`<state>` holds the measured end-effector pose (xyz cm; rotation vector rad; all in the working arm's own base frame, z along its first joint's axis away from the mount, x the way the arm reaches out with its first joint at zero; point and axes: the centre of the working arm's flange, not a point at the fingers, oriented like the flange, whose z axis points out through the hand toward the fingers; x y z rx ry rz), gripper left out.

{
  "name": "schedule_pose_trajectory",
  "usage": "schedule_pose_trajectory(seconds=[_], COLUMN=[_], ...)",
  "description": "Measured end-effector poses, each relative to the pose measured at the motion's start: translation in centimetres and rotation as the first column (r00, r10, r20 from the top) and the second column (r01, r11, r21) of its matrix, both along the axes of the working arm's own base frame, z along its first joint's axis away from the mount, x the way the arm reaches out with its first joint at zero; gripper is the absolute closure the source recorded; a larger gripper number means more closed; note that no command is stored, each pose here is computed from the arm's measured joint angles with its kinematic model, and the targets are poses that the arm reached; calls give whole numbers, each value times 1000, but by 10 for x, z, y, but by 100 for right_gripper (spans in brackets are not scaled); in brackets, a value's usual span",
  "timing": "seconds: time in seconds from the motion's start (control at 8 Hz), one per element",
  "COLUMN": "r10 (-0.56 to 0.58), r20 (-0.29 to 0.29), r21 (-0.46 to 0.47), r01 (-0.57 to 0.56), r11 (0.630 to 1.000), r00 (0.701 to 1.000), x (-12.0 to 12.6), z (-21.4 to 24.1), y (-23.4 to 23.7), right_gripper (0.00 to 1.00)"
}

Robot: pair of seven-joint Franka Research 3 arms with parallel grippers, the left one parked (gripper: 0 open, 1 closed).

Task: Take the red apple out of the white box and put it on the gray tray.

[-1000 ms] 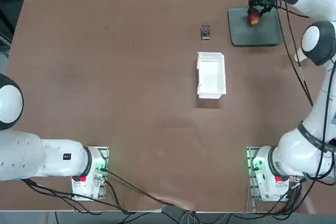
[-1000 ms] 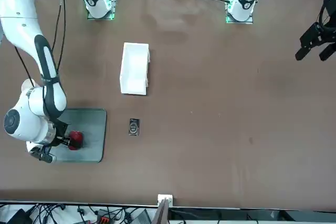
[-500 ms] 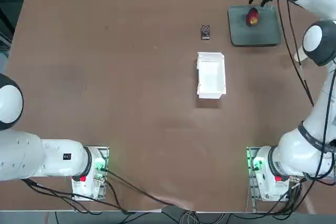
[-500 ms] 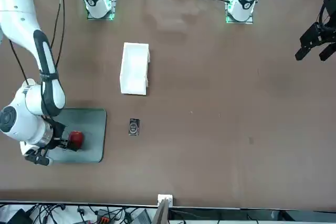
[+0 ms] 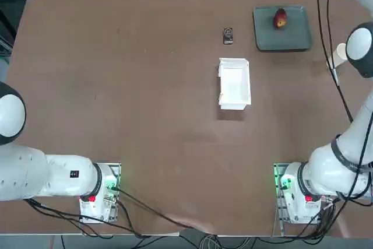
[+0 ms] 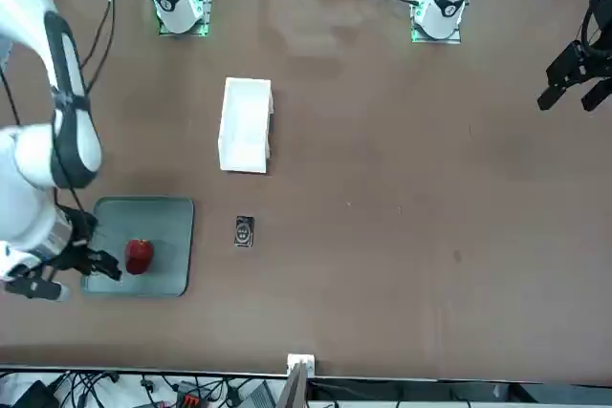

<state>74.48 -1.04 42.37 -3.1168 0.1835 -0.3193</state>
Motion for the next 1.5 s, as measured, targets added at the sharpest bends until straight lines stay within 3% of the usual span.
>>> schedule_pose_trajectory(seconds=[0.38, 0.88, 1.25, 1.5], r10=[-11, -92, -94, -68], r20=[-117, -191, -182, -173], r21=[-57, -24, -21, -21], r01=[4, 89, 92, 65], r11=[998, 996, 996, 998], r00=[993, 977, 979, 983], x=[-51, -107, -156, -169], z=[96, 164, 204, 214], y=[16, -29, -31, -30], right_gripper=[0, 0, 0, 0])
